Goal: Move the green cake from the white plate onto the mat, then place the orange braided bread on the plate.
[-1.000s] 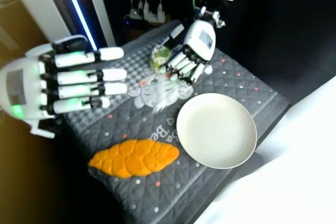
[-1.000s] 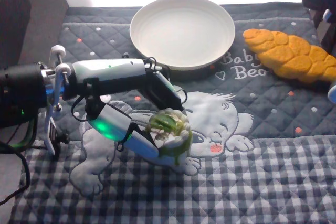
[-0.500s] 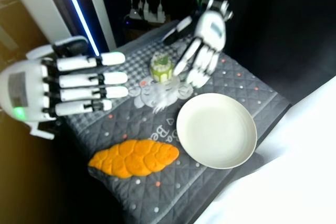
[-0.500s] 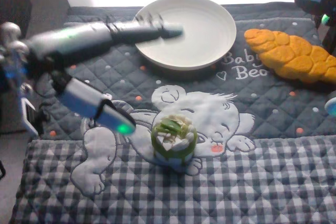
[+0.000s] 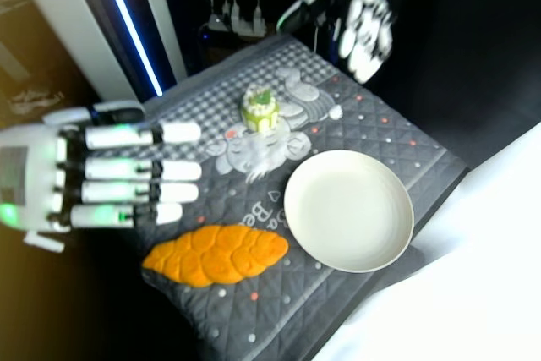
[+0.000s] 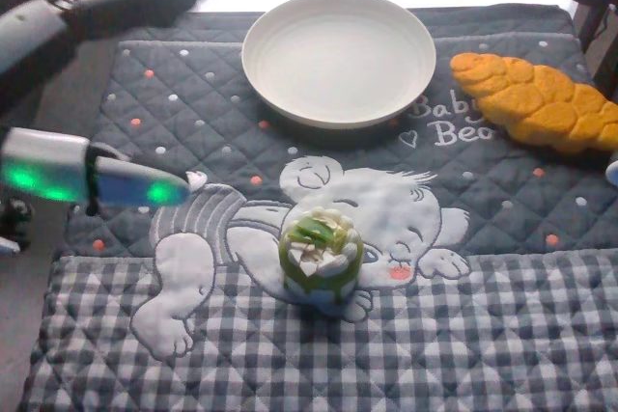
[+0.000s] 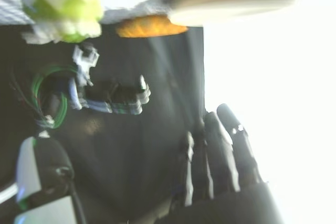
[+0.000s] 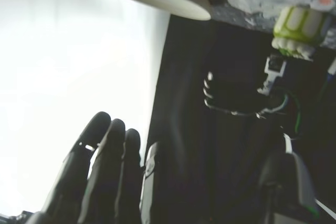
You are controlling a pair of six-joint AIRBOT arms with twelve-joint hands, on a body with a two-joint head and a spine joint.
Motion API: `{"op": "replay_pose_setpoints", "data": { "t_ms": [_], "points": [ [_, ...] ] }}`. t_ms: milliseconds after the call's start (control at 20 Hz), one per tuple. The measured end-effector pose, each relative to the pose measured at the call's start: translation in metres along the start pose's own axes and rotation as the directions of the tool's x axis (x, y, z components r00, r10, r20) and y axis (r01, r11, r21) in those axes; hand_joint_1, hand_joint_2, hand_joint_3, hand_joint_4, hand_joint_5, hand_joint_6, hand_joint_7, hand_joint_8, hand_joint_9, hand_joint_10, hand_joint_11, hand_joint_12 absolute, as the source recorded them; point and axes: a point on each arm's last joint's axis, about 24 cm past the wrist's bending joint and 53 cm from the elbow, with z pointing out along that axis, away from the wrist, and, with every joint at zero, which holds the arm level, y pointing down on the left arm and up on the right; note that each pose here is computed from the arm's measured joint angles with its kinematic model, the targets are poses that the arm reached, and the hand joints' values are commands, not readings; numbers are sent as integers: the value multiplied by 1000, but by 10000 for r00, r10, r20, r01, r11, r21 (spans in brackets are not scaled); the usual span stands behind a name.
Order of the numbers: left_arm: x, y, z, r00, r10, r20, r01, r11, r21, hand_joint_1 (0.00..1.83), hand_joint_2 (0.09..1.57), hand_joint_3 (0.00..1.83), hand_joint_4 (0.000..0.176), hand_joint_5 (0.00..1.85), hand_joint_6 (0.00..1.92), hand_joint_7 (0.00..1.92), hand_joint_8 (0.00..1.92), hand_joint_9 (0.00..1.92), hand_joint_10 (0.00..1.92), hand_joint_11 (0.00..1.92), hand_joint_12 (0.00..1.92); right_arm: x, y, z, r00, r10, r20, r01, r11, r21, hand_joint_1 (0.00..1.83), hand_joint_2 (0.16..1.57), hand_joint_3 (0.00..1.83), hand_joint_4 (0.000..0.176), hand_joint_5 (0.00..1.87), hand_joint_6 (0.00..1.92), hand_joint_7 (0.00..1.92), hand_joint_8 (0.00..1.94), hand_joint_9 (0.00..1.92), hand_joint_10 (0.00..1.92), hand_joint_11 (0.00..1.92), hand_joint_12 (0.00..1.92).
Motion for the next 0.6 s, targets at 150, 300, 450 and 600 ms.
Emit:
{"op": "replay_pose_setpoints", "data": {
  "t_ms": [150,300,450,600],
  "points": [
    [-12,-6,-14,9971,210,730,-216,9997,77,618,1053,16,24,258,1,191,2,185,1,0,532,-11,-15,0,9997,-163,193,151,9982,577,847,798,4,115,259,0,291,2,264,8,0,766],
    [-19,-14,-17,9933,231,1128,-274,9990,364,788,1009,0,33,235,8,136,1,149,1,0,562,-18,-27,-1,9992,-360,184,340,9944,1002,799,754,0,109,217,6,322,5,271,3,0,543],
    [-21,-16,-18,9919,278,1239,-334,9985,426,822,966,0,50,201,0,129,3,178,3,0,510,-28,-46,2,9978,-639,148,604,9831,1727,777,690,0,78,220,1,366,2,344,4,0,856],
    [-19,-13,-27,9919,252,1243,-287,9992,268,752,936,0,46,253,6,139,1,194,2,0,664,-22,-32,58,9941,-1054,-259,1079,9860,1268,787,695,4,80,216,0,382,6,359,5,46,905]
  ]
}}
